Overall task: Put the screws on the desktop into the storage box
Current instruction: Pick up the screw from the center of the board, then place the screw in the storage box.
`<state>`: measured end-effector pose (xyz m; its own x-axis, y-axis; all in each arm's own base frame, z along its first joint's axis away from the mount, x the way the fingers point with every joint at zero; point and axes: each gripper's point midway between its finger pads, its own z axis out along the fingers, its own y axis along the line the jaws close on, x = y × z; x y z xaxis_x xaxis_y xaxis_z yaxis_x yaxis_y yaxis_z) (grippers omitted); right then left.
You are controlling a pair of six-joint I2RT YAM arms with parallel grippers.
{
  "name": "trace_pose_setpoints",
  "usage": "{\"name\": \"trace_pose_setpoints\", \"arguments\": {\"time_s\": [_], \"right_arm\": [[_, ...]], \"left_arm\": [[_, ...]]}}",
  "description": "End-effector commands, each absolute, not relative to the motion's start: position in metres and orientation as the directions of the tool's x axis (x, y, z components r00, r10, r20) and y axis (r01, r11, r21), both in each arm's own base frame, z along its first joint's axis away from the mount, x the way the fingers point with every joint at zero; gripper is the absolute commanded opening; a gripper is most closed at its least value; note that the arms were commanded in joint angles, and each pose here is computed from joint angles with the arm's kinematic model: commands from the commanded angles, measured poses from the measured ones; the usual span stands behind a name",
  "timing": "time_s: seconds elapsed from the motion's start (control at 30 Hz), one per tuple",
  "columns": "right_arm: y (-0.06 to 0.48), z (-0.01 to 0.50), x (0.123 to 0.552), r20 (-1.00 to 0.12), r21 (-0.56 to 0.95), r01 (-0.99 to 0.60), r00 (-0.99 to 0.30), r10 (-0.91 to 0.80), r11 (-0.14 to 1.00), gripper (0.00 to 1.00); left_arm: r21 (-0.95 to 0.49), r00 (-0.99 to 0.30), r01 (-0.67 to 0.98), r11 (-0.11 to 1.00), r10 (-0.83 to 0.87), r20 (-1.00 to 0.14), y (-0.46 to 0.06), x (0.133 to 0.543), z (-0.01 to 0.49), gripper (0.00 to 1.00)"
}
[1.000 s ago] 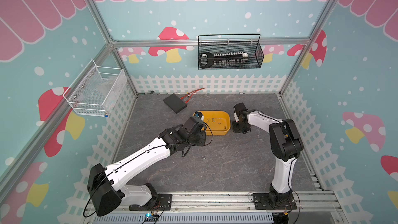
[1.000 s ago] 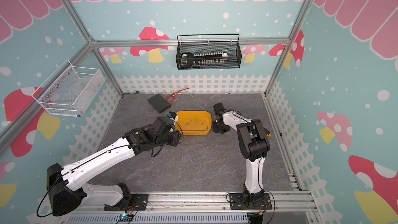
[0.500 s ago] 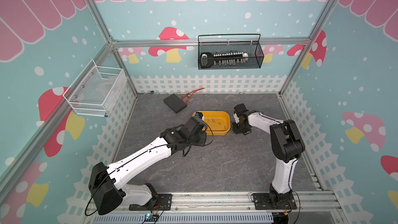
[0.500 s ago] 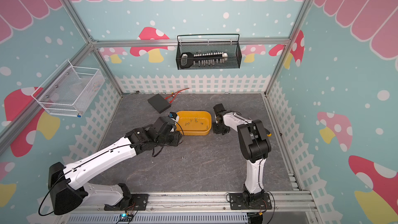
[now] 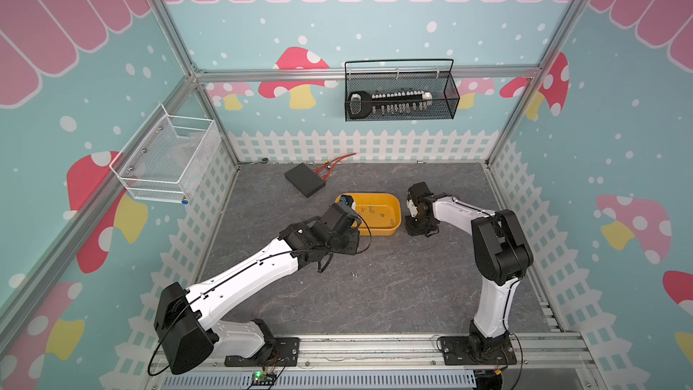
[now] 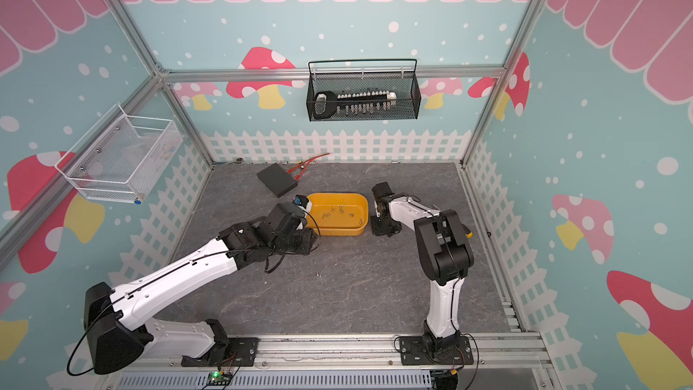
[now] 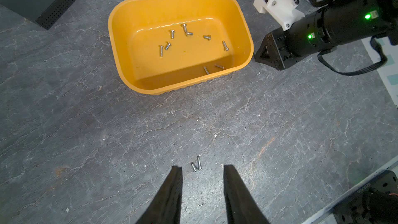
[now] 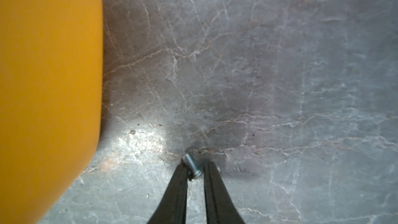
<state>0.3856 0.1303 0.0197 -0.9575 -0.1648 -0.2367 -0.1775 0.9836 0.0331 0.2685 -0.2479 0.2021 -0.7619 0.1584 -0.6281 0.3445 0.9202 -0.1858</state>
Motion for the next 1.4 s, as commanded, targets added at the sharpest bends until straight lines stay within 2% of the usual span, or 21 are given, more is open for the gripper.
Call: {"name": "trace_pose_setpoints", "arguments": {"time_s": [0.0,0.3,0.63,0.9,1.0,1.2,1.37], "right_arm": [[0.13,0.013,0.366,-0.163,0.041,-0.194,-0.969,-0.185,0.98,0.17],[0.126,0.026,0.366,-0.189,0.018,-0.183,-0.966,-0.177,0.983,0.1],[0.135,0.159,0.387,-0.429,-0.002,-0.182,-0.888,-0.165,0.983,0.06],[0.188,0.21,0.407,-0.498,0.014,-0.286,-0.833,-0.242,0.958,0.05],[0.211,0.213,0.418,-0.498,0.011,-0.317,-0.824,-0.27,0.948,0.05],[0.253,0.173,0.432,-0.429,0.012,-0.366,-0.843,-0.326,0.93,0.05],[0.259,0.128,0.432,-0.344,-0.008,-0.367,-0.872,-0.348,0.93,0.05]], "left_arm": [[-0.19,-0.756,0.343,0.92,0.151,-0.637,-0.246,0.27,0.209,0.36],[-0.188,-0.754,0.344,0.92,0.151,-0.639,-0.247,0.27,0.211,0.36],[-0.18,-0.746,0.316,0.932,0.127,-0.654,-0.238,0.275,0.218,0.36],[-0.218,-0.729,0.204,0.954,0.0,-0.684,-0.199,0.29,0.236,0.36],[-0.23,-0.714,0.179,0.957,-0.035,-0.7,-0.184,0.291,0.244,0.36],[-0.23,-0.707,0.162,0.96,-0.05,-0.705,-0.171,0.289,0.248,0.36],[-0.231,-0.711,0.158,0.96,-0.051,-0.701,-0.167,0.287,0.245,0.36]]}}
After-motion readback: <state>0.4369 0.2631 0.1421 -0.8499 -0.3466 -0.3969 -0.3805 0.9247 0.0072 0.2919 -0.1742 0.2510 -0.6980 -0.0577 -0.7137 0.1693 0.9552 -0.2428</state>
